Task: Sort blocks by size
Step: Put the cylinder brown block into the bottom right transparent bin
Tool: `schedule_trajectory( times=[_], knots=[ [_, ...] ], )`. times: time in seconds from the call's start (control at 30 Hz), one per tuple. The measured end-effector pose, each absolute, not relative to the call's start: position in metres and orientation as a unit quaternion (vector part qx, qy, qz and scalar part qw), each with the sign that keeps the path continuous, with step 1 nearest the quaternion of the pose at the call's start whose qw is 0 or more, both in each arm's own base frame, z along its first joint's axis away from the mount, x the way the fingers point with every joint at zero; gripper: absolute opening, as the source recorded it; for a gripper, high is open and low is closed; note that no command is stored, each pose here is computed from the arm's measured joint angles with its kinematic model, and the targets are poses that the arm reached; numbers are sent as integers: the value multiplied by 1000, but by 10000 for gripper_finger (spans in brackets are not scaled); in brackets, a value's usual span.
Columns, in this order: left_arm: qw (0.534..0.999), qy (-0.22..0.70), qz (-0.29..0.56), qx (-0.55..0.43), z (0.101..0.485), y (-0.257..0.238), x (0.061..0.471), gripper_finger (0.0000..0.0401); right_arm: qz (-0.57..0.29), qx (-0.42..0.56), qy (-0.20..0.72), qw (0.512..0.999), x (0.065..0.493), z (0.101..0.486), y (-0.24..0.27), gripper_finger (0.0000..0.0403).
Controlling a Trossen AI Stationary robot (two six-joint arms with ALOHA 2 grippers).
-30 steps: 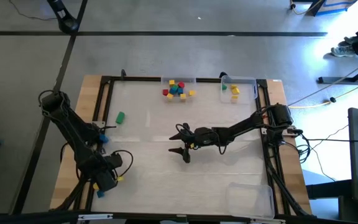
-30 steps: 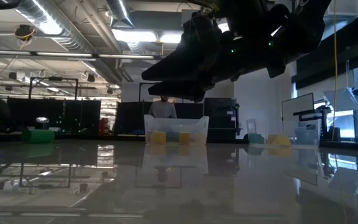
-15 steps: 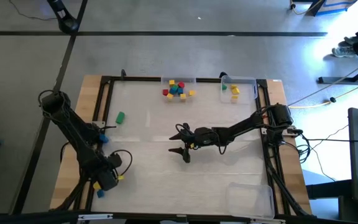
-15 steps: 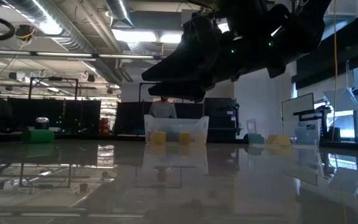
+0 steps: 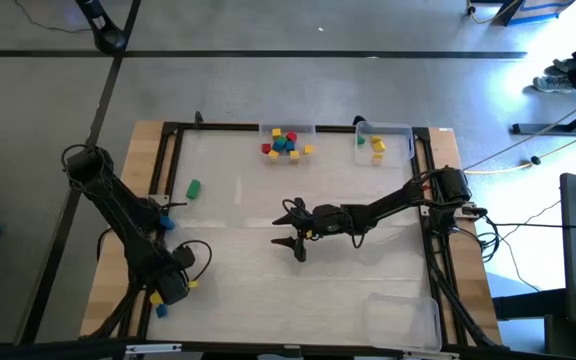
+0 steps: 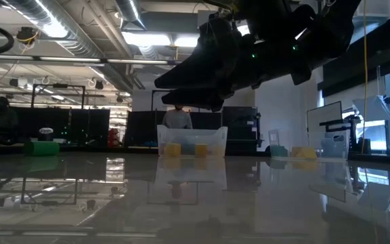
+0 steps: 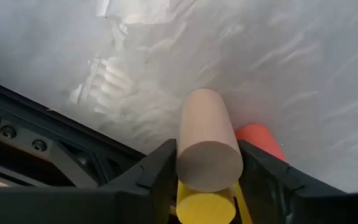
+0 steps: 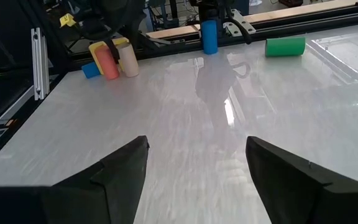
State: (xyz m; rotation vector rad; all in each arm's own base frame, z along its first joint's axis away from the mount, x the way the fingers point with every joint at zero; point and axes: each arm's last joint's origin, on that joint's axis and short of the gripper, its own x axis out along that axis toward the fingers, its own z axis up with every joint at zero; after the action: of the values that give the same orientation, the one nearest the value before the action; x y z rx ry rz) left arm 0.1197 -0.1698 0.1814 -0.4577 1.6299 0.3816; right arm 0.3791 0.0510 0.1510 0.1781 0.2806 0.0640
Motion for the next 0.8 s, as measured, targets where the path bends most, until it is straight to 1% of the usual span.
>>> schedule_trajectory(
  times=[0.17,0.4,0.53,0.63,0.8],
  knots=[
    [653,719,151,-186,182,-170,120,115,32,88,142,985,379,150,51,270],
    [665,719,126,-158,183,-166,125,115,35,73,132,988,379,152,51,270],
    [683,708,107,-144,196,-162,133,116,39,56,113,991,378,164,51,270],
    [726,667,99,-134,214,-157,139,115,48,50,105,992,374,179,51,270],
    [828,547,86,-92,243,-147,145,116,61,39,96,993,368,196,51,270]
  ],
)
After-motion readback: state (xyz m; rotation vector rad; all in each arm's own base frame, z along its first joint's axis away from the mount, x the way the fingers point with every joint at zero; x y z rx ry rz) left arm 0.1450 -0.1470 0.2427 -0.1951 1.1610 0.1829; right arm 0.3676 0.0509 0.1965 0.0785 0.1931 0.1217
